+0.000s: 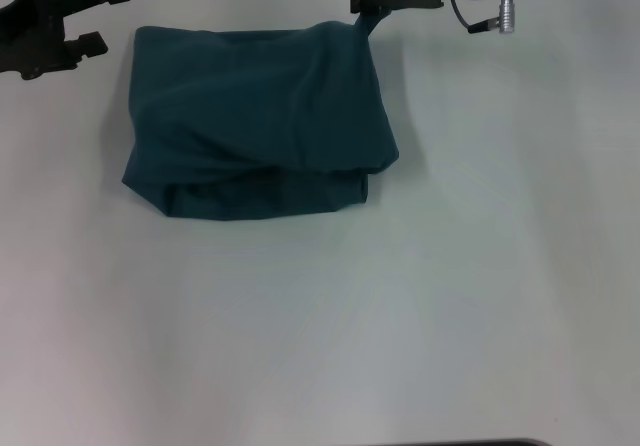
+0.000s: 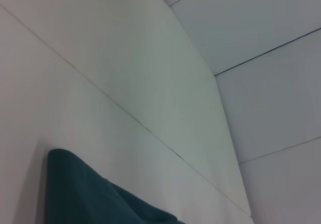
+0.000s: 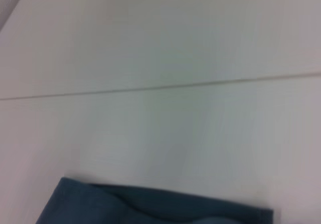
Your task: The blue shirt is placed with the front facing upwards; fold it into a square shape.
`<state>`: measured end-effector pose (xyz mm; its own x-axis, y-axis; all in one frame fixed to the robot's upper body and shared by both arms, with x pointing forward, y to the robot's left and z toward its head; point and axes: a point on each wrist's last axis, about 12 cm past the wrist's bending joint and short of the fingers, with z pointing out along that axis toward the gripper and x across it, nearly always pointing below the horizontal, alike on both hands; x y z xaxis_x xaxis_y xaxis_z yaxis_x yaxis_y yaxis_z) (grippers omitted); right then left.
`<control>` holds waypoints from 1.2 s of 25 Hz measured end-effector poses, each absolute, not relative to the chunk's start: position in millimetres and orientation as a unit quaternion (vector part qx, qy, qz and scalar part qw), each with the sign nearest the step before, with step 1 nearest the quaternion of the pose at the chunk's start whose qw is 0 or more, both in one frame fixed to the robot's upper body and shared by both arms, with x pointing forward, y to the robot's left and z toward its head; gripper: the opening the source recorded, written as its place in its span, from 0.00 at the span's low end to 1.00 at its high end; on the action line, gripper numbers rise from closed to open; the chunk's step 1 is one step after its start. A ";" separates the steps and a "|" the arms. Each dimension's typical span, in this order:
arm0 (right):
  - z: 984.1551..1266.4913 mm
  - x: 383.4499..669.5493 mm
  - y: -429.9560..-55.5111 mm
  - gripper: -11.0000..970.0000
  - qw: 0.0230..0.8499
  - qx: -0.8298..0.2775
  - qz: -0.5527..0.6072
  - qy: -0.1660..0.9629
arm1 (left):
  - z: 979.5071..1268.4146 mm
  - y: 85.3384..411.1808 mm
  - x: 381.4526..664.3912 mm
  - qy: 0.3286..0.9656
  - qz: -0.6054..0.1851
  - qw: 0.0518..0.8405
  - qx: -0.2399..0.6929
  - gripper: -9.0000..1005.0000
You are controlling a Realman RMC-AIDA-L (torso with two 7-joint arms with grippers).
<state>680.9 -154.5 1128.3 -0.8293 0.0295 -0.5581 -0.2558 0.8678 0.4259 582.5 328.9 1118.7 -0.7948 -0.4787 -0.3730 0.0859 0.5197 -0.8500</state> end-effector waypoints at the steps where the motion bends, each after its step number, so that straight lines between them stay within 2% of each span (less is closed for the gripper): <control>1: 1128.5 681.7 -154.3 0.13 0.291 -0.066 0.247 0.922 | 1118.8 328.8 582.8 0.820 -0.475 0.297 -0.120 0.93; 10: 1128.4 683.5 -137.6 0.13 0.313 -0.105 0.227 0.916 | 1117.6 331.9 580.9 0.817 -0.477 0.297 -0.131 0.93; 14: 1130.3 682.3 -154.2 0.13 0.283 -0.092 0.232 0.926 | 1116.3 333.6 580.0 0.817 -0.475 0.297 -0.136 0.93; 20: 1134.2 681.2 -192.8 0.24 0.238 -0.018 0.261 0.935 | 1115.9 334.5 580.5 0.817 -0.472 0.300 -0.138 0.93; 21: 1129.2 679.8 -196.2 0.28 0.235 -0.002 0.261 0.936 | 1116.1 334.5 580.9 0.817 -0.472 0.301 -0.138 0.93; 25: 1119.0 676.5 -190.3 0.47 0.238 0.013 0.265 0.934 | 1117.7 332.8 583.2 0.817 -0.472 0.303 -0.136 0.93; 30: 1107.1 672.6 -174.2 0.57 0.241 0.032 0.273 0.931 | 1118.8 331.2 584.6 0.817 -0.473 0.302 -0.134 0.93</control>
